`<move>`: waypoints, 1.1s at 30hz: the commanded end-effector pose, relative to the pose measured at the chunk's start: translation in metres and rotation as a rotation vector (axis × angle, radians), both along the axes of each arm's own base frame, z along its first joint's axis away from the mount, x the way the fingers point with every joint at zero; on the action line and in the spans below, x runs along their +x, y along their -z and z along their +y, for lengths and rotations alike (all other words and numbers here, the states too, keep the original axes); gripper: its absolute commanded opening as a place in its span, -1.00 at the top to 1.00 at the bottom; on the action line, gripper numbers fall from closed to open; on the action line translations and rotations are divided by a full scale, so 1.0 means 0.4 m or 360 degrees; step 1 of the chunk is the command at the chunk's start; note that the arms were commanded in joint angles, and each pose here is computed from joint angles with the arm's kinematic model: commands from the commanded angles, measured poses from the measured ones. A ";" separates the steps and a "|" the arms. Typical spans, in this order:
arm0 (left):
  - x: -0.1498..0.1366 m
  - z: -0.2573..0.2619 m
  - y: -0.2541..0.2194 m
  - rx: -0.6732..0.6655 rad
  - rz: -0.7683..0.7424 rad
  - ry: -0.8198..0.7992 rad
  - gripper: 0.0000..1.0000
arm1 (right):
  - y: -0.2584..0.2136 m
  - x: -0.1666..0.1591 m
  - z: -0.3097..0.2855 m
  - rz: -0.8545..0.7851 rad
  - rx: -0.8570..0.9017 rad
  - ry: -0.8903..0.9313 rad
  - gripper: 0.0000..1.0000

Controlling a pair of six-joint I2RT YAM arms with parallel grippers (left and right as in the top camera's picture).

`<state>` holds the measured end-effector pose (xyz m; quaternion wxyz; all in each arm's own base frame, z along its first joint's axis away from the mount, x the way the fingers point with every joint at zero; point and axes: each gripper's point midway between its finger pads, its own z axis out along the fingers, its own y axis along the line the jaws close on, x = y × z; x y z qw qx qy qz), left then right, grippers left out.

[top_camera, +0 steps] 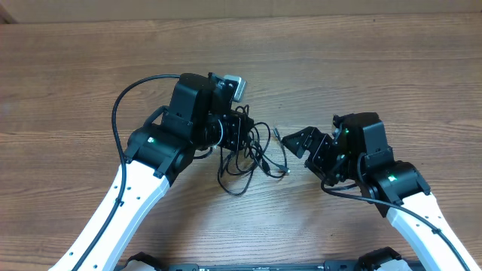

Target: Untangle cables

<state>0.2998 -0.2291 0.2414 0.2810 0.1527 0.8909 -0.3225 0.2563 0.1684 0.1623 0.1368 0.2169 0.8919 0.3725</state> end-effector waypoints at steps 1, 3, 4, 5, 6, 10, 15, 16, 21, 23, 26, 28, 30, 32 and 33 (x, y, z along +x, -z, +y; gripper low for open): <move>-0.022 -0.019 -0.013 -0.0049 -0.0019 0.0129 0.92 | -0.003 0.006 -0.004 -0.0107 -0.0081 -0.0034 -0.87; -0.030 -0.028 -0.020 -0.0064 -0.0045 0.0196 0.91 | -0.006 0.003 0.007 -0.0147 -0.0095 -0.0093 -0.85; -0.036 -0.034 -0.024 -0.0074 -0.0064 0.0239 0.92 | -0.007 0.002 0.012 -0.0182 -0.0113 -0.0136 -0.75; -0.039 -0.037 -0.027 -0.0079 -0.0076 0.0267 0.91 | -0.008 0.002 0.019 -0.0221 -0.0132 -0.0185 -0.58; -0.043 -0.040 -0.030 -0.0083 -0.0093 0.0299 0.91 | -0.009 0.000 0.026 -0.0250 -0.0143 -0.0224 -0.41; -0.052 -0.047 -0.036 -0.0085 -0.0144 0.0383 0.92 | -0.010 0.000 0.058 -0.0295 -0.0139 -0.0299 -0.17; -0.055 -0.048 -0.042 -0.0075 -0.0190 0.0421 0.92 | 0.004 0.009 0.094 -0.0305 -0.0126 -0.0346 -0.25; -0.059 -0.051 -0.045 -0.0083 -0.0201 0.0444 0.92 | 0.009 0.015 0.099 -0.0297 -0.0123 -0.0341 -0.27; -0.064 -0.054 -0.048 -0.0093 -0.0210 0.0474 0.92 | 0.045 0.051 0.117 -0.0249 -0.0107 -0.0299 -0.44; -0.064 -0.054 -0.048 -0.0093 -0.0210 0.0473 0.91 | 0.060 0.063 0.124 -0.0210 -0.0087 -0.0263 -0.50; -0.063 -0.055 -0.050 -0.0096 -0.0217 0.0473 0.92 | 0.076 0.082 0.136 -0.0206 -0.0072 -0.0257 -0.46; -0.062 -0.055 -0.051 -0.0097 -0.0220 0.0473 0.92 | 0.083 0.093 0.143 -0.0215 -0.0064 -0.0260 -0.35; -0.062 -0.055 -0.051 -0.0097 -0.0220 0.0473 0.92 | 0.087 0.101 0.148 -0.0239 -0.0067 -0.0273 -0.23; -0.062 -0.055 -0.051 -0.0097 -0.0221 0.0473 0.91 | 0.088 0.109 0.152 -0.0269 -0.0072 -0.0290 -0.14; -0.062 -0.055 -0.051 -0.0097 -0.0221 0.0472 0.91 | 0.090 0.114 0.155 -0.0292 -0.0079 -0.0306 -0.08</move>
